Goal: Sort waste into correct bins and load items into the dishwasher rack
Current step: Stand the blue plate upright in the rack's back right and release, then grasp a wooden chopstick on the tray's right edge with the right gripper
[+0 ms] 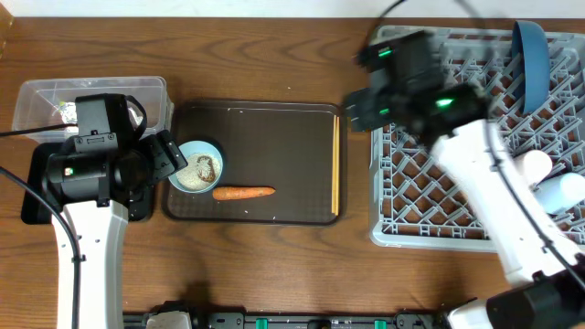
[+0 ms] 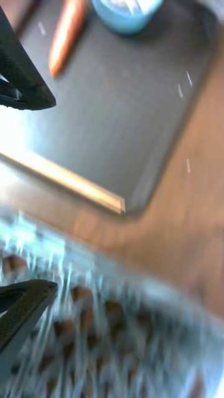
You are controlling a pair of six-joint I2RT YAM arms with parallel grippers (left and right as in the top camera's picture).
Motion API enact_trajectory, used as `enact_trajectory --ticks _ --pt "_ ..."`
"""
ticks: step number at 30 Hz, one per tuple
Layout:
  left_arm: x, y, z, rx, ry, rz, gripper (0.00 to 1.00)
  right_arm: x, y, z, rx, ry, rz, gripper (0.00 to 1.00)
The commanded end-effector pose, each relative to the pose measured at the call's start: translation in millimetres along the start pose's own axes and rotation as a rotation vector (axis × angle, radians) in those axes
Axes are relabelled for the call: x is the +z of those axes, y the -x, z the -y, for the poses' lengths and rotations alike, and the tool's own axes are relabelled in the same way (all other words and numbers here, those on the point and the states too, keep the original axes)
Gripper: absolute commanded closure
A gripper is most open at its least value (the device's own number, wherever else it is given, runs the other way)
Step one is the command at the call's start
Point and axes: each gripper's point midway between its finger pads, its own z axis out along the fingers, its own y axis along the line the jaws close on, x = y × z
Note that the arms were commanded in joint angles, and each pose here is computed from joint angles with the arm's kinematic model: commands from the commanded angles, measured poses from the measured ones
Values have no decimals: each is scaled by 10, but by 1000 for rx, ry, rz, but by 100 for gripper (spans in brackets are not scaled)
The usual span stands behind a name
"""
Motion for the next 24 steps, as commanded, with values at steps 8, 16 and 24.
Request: enact_trajectory --ticks 8,16,24 --pt "19 -8 -47 -17 20 -3 11 825 -696 -721 126 -142 -244 32" --pt "21 -9 -47 -17 21 -3 11 1117 -1151 -726 199 -279 -370 37" --pt "21 -10 -48 -17 21 -3 11 1338 -1480 -736 225 -300 -487 38"
